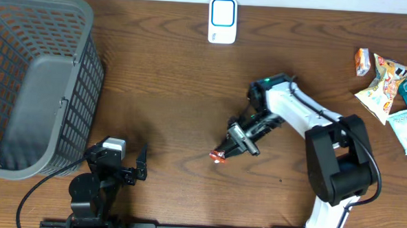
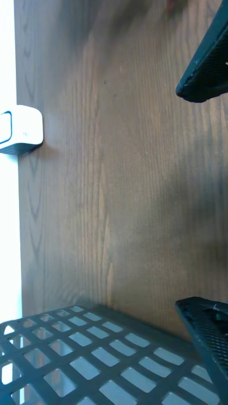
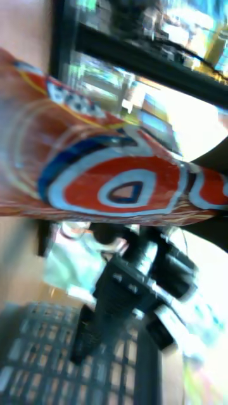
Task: Scan the item barcode
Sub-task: 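Move the right gripper down to the red chocolate bar and grasp it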
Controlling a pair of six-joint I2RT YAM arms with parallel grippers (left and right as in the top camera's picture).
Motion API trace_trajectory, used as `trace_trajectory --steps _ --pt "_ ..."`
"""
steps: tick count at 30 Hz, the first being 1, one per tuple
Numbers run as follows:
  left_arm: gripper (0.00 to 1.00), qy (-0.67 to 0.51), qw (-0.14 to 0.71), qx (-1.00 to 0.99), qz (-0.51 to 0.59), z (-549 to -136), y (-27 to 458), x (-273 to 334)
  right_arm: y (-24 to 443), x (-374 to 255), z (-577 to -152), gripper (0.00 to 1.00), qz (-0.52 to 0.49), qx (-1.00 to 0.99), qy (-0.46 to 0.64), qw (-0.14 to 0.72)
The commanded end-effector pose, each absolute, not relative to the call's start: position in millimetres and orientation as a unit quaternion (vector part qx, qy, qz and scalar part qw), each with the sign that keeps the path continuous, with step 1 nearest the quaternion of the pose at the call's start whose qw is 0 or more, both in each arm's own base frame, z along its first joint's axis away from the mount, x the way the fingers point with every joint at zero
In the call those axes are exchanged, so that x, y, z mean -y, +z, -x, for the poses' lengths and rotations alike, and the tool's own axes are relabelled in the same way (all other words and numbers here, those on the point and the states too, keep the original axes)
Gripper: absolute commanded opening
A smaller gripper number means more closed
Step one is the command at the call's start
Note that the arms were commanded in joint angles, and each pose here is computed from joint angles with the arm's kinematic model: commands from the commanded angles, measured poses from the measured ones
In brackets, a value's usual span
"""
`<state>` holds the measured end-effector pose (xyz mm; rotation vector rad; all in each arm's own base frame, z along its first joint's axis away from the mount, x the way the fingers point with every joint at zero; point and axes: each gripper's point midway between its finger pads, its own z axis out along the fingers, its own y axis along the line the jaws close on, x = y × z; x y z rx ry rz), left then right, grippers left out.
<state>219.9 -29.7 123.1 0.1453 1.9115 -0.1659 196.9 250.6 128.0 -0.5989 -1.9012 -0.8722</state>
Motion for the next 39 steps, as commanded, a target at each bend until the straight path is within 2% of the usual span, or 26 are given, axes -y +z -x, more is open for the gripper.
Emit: trace_trajectory --steps 1,7,16,24,26,28,29,32,33,34,36,39 --pt "0.98 -0.073 0.558 -0.825 -0.055 -218 112 29 149 -251 -213 0.01 0.278 0.727 -0.402 0.481" --pt "0.98 -0.073 0.558 -0.825 -0.055 -218 112 29 158 -242 -223 0.01 0.280 0.714 -0.437 0.470" --pt "0.98 -0.073 0.558 -0.825 -0.055 -218 112 29 164 -245 -228 0.01 0.209 0.726 -0.503 0.420" --pt "0.98 -0.073 0.558 -0.825 -0.055 -218 112 29 116 -252 -258 0.01 -0.059 0.814 -0.546 0.190" --pt "0.98 -0.073 0.558 -0.825 -0.055 -218 112 29 95 -248 -270 0.01 -0.117 0.843 -0.508 0.134" --pt "0.98 -0.073 0.558 -0.825 -0.055 -218 112 29 64 -232 -281 0.03 -0.141 0.889 -0.424 0.103" --pt "0.98 -0.073 0.558 -0.825 -0.055 -218 112 29 51 -221 -284 0.08 -0.137 0.912 -0.374 0.101" --pt "0.98 -0.073 0.558 -0.825 -0.055 -218 112 29 18 -182 -291 0.15 -0.088 0.968 -0.213 0.101" --pt "0.98 -0.073 0.558 -0.825 -0.055 -218 112 29 13 -172 -293 0.24 -0.066 0.978 -0.172 0.098" --pt "0.98 -0.073 0.558 -0.825 -0.055 -218 112 29 9 -165 -295 0.42 -0.049 0.984 -0.144 0.095" --pt "0.98 -0.073 0.558 -0.825 -0.055 -218 112 29 7 -164 -299 0.68 -0.034 0.988 -0.127 0.087" --pt "0.98 -0.073 0.558 -0.825 -0.055 -218 112 29 9 -166 -304 0.74 -0.016 0.988 -0.128 0.079"
